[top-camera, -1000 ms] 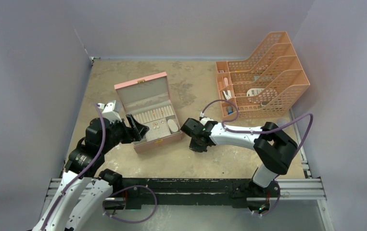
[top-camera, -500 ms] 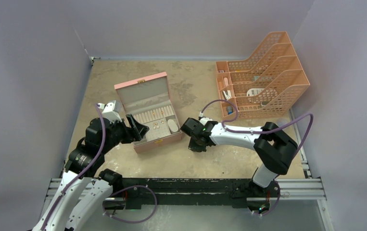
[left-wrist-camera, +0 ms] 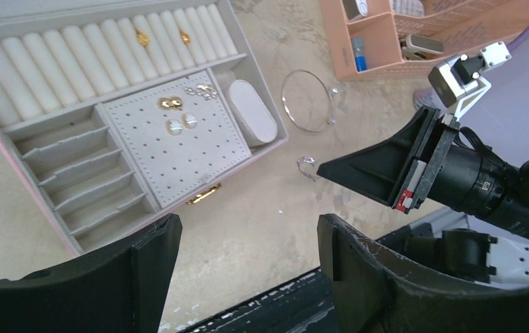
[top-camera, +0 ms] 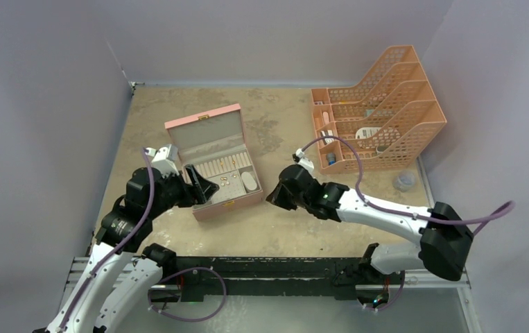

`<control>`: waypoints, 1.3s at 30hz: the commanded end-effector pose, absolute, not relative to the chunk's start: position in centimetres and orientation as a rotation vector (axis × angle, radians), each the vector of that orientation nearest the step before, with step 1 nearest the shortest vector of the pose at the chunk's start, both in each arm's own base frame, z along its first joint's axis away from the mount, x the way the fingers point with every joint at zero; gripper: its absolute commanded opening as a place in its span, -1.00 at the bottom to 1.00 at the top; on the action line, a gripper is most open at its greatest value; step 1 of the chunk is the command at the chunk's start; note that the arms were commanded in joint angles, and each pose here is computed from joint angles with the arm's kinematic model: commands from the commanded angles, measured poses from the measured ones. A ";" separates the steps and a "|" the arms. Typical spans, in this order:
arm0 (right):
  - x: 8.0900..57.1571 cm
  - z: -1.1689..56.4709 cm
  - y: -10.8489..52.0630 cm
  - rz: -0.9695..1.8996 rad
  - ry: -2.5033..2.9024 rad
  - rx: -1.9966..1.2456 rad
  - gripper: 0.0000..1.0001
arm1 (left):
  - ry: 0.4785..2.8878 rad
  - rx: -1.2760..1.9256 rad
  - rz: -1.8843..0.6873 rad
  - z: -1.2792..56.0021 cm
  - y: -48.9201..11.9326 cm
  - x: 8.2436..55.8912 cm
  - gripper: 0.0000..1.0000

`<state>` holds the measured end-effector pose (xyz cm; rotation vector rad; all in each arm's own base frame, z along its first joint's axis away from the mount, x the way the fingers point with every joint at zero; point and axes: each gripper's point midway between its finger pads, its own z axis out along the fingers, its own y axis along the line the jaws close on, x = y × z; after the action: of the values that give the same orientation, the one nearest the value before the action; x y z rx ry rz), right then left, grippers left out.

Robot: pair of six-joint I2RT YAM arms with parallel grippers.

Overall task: Organize the mixed jewelry
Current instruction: Pick up the jewelry from the center of the board.

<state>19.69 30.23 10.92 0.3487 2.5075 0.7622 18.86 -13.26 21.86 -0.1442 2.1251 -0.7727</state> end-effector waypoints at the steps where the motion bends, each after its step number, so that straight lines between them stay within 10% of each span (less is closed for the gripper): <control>1: 20.7 16.0 31.9 1.005 2.314 0.298 -1.00 | 2.072 -0.113 -0.951 24.1 -15.5 18.5 0.43; 25: 22.8 26.6 33.2 1.552 2.192 0.317 -1.00 | 1.548 0.564 -1.139 28.6 -23.6 23.7 0.39; 39: 21.8 28.9 33.7 1.728 2.174 0.289 -1.00 | 1.438 0.808 -1.171 27.9 -25.7 21.4 -0.04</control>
<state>21.91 33.16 24.60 0.3476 2.2859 1.5922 22.31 -25.39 26.69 0.7142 1.5526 -1.1953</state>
